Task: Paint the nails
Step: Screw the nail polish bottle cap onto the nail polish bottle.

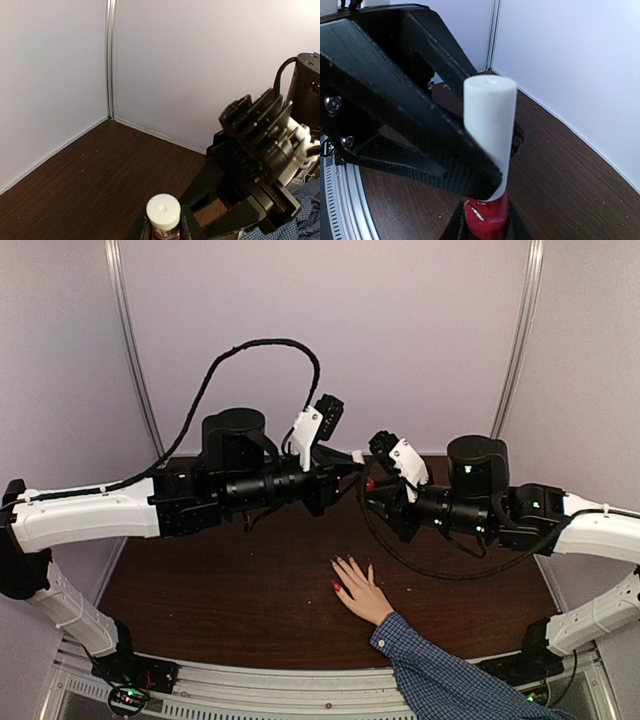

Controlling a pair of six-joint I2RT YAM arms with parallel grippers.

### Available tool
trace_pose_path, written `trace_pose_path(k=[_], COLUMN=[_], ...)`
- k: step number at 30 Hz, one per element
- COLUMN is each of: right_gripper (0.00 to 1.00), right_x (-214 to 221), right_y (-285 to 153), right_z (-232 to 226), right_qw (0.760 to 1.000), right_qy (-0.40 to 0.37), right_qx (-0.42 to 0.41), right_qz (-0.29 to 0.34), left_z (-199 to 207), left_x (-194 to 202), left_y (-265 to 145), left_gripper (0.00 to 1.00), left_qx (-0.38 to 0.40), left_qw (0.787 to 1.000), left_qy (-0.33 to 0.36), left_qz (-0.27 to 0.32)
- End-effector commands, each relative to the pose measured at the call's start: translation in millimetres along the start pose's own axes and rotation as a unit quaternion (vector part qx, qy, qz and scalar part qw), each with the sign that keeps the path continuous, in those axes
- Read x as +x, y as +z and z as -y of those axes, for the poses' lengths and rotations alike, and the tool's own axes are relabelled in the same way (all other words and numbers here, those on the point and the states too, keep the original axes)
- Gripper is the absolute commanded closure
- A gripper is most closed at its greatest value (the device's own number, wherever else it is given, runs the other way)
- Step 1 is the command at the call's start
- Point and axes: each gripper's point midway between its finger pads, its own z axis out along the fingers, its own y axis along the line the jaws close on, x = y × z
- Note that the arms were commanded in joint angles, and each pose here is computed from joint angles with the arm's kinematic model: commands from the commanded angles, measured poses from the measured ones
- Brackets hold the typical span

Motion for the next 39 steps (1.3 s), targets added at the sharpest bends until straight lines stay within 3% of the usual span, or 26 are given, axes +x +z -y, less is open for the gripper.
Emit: trace_pose_path(k=[1,13,20,31,39], right_gripper=[1.00,1.00,1.00,1.00,1.00], right_x=[-30,-51,-63,-81,-87], right_y=[-13,-36,-49,-81,-94], right_z=[-2,-40,-56,-89,-94], right_qw=[0.999,0.988,0.976,0.937,0.919], right_qy=[-0.004,-0.049,-0.058,-0.080,-0.084], right_qx=[-0.013,-0.135,-0.192,-0.315,-0.358], right_qz=[0.036,0.060,0.083,0.127,0.141], left_z=[7,38,62,105,111], left_x=[-23,0,6,18,26], left_y=[-2,-7,-15,-37,-44], left_gripper=[0.81,0.96,0.98,0.99,1.00], left_qx=[0.019,0.121,0.198,0.342,0.371], left_qw=[0.999,0.993,0.980,0.939,0.927], left_qy=[-0.007,-0.006,0.004,0.030,0.038], left_qz=[0.035,0.003,0.001,-0.017,-0.039])
